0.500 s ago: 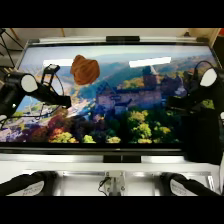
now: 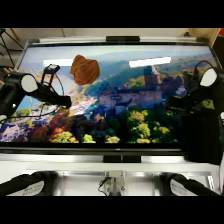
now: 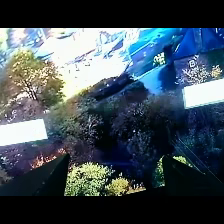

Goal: Fold the shirts.

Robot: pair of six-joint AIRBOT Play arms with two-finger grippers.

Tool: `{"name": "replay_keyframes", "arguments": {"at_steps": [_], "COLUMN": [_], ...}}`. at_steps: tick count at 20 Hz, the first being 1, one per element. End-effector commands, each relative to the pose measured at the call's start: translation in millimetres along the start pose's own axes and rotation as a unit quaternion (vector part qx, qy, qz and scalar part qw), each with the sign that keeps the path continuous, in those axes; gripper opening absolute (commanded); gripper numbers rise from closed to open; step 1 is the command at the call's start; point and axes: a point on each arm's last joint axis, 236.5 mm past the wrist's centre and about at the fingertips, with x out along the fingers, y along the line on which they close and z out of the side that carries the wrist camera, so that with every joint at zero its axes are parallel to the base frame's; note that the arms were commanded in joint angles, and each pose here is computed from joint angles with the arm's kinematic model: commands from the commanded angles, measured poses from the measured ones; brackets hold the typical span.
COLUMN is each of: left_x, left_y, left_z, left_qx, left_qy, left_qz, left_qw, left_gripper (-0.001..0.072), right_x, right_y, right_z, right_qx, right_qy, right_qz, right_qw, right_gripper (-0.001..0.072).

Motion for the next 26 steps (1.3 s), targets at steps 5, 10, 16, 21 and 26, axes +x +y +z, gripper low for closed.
{"name": "replay_keyframes", "arguments": {"at_steps": [5,10,16,21,26], "left_x": [0,-1,-2,28,80], "left_y": [0,-19,-41,5,62], "left_z": [0,10,48,110,189], "left_qx": [-0.002,-0.031,-0.067,-0.126,-0.221], "left_qy": [0.0,-0.02,-0.091,-0.115,-0.137], "left_qz": [-0.001,-0.04,-0.094,-0.078,-0.106], "left_qw": [1.0,0.999,0.989,0.982,0.96], "left_gripper": [0.072,0.072,0.072,0.072,0.072], "right_x": [0,0,0,-2,-2], "right_y": [0,1,3,5,8], "right_z": [0,10,15,34,39], "right_qx": [0.0,0.0,0.0,0.0,0.0], "right_qy": [0.0,-0.021,-0.032,-0.071,-0.082], "right_qz": [0.0,0.002,0.006,0.011,0.016], "right_qw": [1.0,1.0,0.999,0.997,0.997], "right_gripper": [0.0579,0.0579,0.0579,0.0579,0.0579]}}
